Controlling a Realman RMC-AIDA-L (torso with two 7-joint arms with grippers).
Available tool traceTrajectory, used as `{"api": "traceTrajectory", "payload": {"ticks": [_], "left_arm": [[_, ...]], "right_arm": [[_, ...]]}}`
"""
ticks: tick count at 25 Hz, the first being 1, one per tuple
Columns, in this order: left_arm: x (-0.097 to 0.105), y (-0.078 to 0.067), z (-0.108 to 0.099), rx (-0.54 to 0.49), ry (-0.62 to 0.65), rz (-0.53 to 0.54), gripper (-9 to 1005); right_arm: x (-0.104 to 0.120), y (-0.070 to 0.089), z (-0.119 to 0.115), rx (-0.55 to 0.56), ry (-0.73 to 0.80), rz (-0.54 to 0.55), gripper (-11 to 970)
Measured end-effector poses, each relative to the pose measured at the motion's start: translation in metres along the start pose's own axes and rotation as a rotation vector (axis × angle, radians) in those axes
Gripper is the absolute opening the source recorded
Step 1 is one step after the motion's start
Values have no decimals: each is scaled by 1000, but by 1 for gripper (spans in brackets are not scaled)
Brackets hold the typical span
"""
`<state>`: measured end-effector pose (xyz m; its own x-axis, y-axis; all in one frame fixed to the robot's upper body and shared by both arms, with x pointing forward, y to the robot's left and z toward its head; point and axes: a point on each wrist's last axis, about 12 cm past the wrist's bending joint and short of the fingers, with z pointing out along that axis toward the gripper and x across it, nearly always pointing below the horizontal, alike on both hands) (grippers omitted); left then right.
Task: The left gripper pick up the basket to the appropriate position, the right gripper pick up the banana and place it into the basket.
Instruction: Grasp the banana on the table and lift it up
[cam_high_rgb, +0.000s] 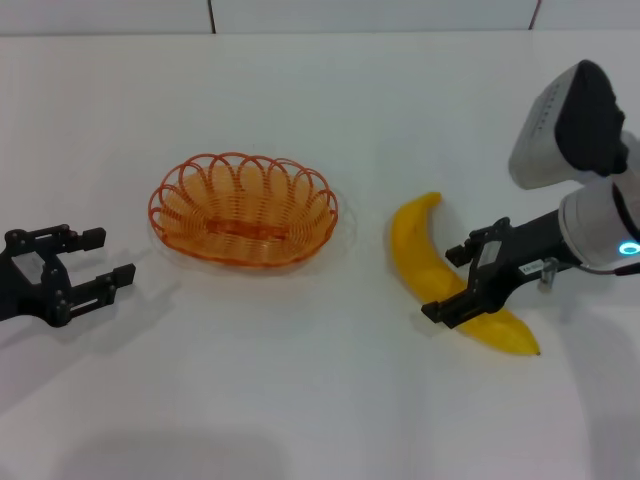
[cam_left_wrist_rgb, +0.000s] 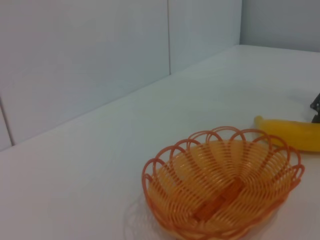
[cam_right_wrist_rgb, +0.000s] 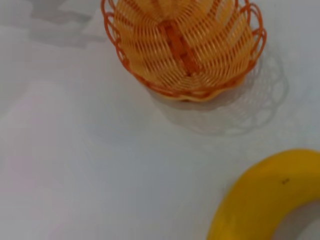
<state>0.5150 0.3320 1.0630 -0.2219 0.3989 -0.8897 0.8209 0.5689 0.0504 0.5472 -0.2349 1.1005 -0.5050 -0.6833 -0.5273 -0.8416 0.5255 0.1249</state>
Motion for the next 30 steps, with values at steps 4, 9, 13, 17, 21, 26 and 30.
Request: {"api": "traceTrajectory", "payload": {"ticks": [4, 9, 13, 17, 21, 26, 30], "left_arm": [[-1, 0, 0, 1, -1, 2, 598], [-1, 1, 1, 2, -2, 4, 598], [-2, 1, 1, 2, -2, 4, 598], [-2, 1, 1, 2, -2, 4, 598], [-2, 1, 1, 2, -2, 4, 598], [-1, 1, 1, 2, -2, 4, 598], [-1, 0, 1, 1, -1, 3, 598]], "right_arm": [[0, -5, 4, 22, 19, 9, 903], [0, -7, 4, 37, 19, 10, 879], [0, -8, 4, 46, 15, 13, 846], [0, -8, 4, 47, 16, 16, 813], [0, -9, 2, 50, 14, 20, 741], [-3, -11, -4, 70, -7, 14, 534], [-8, -13, -12, 98, -36, 5, 480]]}}
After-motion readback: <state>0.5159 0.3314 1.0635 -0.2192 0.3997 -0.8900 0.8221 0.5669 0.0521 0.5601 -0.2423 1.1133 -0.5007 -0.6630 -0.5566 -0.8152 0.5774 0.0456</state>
